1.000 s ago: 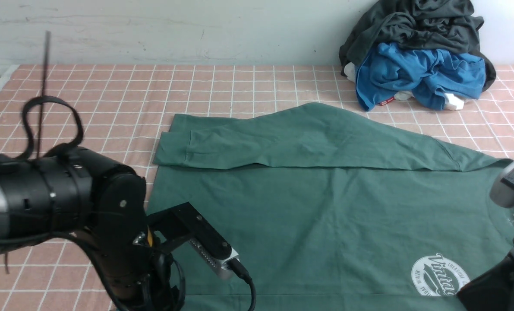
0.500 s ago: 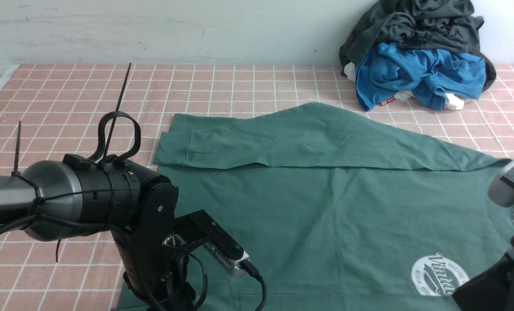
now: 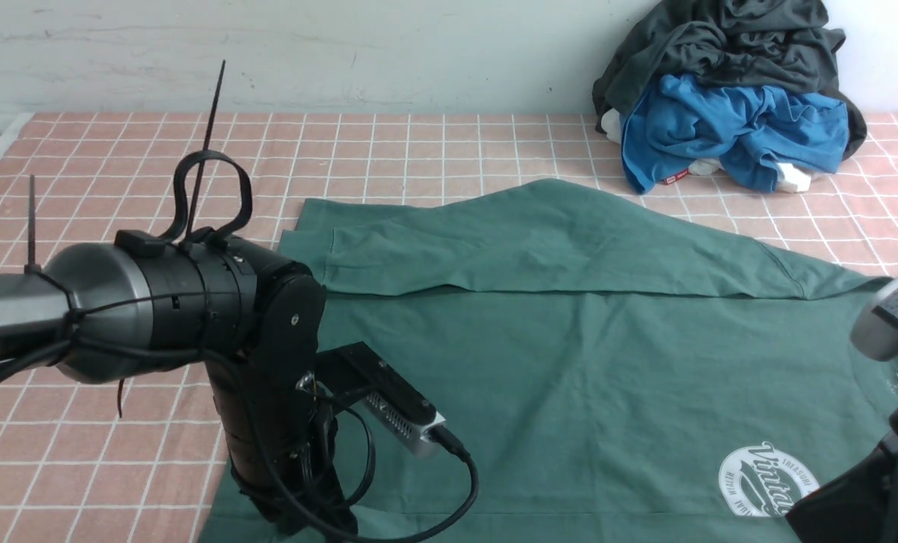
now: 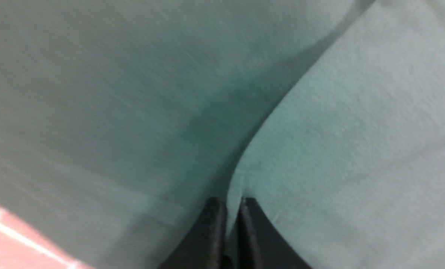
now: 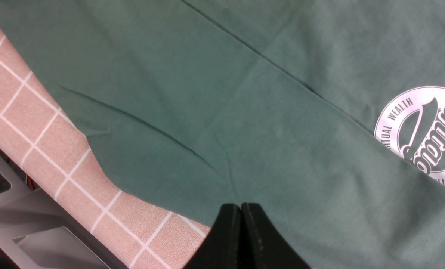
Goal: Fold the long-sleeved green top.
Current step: Use the left arm to clamp the cuff closest to it, then use the left arm to drag and place the cuff at the centered position on the left edge of the fabric
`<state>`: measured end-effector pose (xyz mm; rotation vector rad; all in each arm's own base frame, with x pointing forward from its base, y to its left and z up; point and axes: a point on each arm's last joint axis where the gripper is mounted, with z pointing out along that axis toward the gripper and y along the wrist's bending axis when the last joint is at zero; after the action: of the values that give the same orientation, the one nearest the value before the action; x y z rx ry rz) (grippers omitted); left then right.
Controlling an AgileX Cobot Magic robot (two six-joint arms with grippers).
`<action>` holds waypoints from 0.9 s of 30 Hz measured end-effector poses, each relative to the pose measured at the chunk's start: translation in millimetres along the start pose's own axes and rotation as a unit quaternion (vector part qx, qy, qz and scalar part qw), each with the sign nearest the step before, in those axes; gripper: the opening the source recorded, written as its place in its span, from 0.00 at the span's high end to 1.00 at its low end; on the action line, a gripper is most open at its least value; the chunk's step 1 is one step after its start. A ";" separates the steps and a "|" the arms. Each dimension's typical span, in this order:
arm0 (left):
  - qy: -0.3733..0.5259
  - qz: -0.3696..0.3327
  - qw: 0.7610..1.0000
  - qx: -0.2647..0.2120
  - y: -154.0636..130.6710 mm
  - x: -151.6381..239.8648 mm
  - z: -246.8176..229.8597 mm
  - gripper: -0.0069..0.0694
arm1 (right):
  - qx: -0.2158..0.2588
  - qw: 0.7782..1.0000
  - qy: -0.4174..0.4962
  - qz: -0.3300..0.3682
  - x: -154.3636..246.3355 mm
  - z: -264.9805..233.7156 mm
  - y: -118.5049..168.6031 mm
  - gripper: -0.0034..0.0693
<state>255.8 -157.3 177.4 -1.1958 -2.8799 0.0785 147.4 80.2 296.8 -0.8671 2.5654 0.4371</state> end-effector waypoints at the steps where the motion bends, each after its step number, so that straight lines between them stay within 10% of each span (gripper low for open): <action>1: -0.008 0.003 1.000 -0.003 1.4 -6.5 -9.6 0.89 | 0.002 1.000 0.001 -0.002 0.2 0.0 -0.4 0.97; 13: -0.160 0.015 0.985 -0.063 19.9 -58.9 -123.6 0.90 | 0.047 0.999 0.011 -0.017 4.9 -4.4 -6.4 0.97; 27: -0.077 -0.044 0.995 -0.055 85.2 -84.4 -48.5 0.83 | 0.050 0.999 0.005 -0.019 6.4 -7.7 -5.4 0.97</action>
<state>377.5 -155.1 221.0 -1.1229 -3.1040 0.0113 144.2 69.7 299.6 -0.8818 2.5524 0.2902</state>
